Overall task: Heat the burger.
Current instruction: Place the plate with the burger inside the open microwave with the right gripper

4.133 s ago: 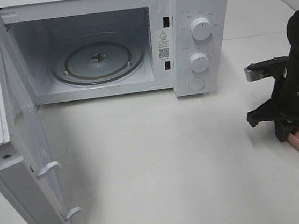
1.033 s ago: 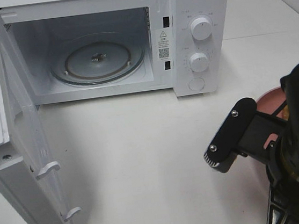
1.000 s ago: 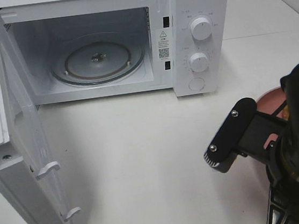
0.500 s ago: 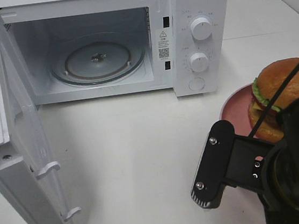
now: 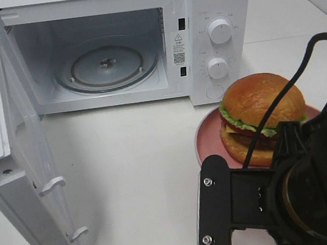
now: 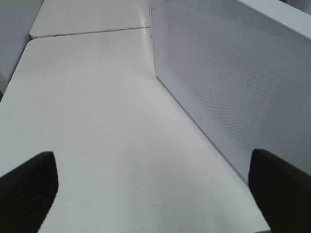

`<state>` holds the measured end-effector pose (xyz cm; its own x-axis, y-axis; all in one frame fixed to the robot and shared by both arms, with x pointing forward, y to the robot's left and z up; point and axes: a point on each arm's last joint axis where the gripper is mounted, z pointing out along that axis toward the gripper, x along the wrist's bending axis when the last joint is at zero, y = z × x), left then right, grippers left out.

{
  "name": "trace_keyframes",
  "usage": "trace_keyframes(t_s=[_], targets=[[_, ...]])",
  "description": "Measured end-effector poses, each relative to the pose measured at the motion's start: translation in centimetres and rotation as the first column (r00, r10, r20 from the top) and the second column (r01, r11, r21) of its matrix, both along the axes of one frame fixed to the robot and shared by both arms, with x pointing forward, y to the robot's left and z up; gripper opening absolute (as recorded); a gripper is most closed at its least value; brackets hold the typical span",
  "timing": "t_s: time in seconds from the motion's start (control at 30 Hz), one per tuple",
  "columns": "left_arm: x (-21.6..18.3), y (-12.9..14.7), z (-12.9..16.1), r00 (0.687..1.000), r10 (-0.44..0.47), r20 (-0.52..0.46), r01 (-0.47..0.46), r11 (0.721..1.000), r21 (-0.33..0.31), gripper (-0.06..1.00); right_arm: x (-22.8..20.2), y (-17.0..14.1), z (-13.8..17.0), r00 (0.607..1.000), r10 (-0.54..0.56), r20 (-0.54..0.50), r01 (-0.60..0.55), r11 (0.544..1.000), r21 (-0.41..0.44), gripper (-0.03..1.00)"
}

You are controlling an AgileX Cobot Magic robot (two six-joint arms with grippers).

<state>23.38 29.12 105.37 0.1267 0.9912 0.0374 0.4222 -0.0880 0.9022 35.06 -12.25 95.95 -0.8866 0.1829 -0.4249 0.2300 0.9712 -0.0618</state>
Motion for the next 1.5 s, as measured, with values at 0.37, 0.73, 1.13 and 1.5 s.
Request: trace_keyframes(t_s=[0.37, 0.73, 1.13, 1.5], targets=[[0.0, 0.0, 0.0, 1.000, 0.000, 0.000, 0.000, 1.000, 0.000, 0.99, 0.9, 1.0, 0.4, 0.980, 0.175, 0.100, -0.178, 0.984, 0.027, 0.05], [0.0, 0.0, 0.0, 1.000, 0.000, 0.000, 0.000, 1.000, 0.000, 0.99, 1.5, 1.8, 0.7, 0.939, 0.291, 0.183, -0.301, 0.953, 0.028, 0.05], [0.0, 0.0, 0.0, 1.000, 0.000, 0.000, 0.000, 1.000, 0.000, 0.99, 1.3, 2.5, 0.6, 0.850, 0.496, 0.176, -0.502, 0.865, -0.014, 0.05], [0.0, 0.0, 0.0, 1.000, 0.000, 0.000, 0.000, 1.000, 0.000, 0.99, 2.5, 2.8, 0.7, 0.767, 0.611, 0.199, -0.623, 0.782, -0.001, 0.05]])
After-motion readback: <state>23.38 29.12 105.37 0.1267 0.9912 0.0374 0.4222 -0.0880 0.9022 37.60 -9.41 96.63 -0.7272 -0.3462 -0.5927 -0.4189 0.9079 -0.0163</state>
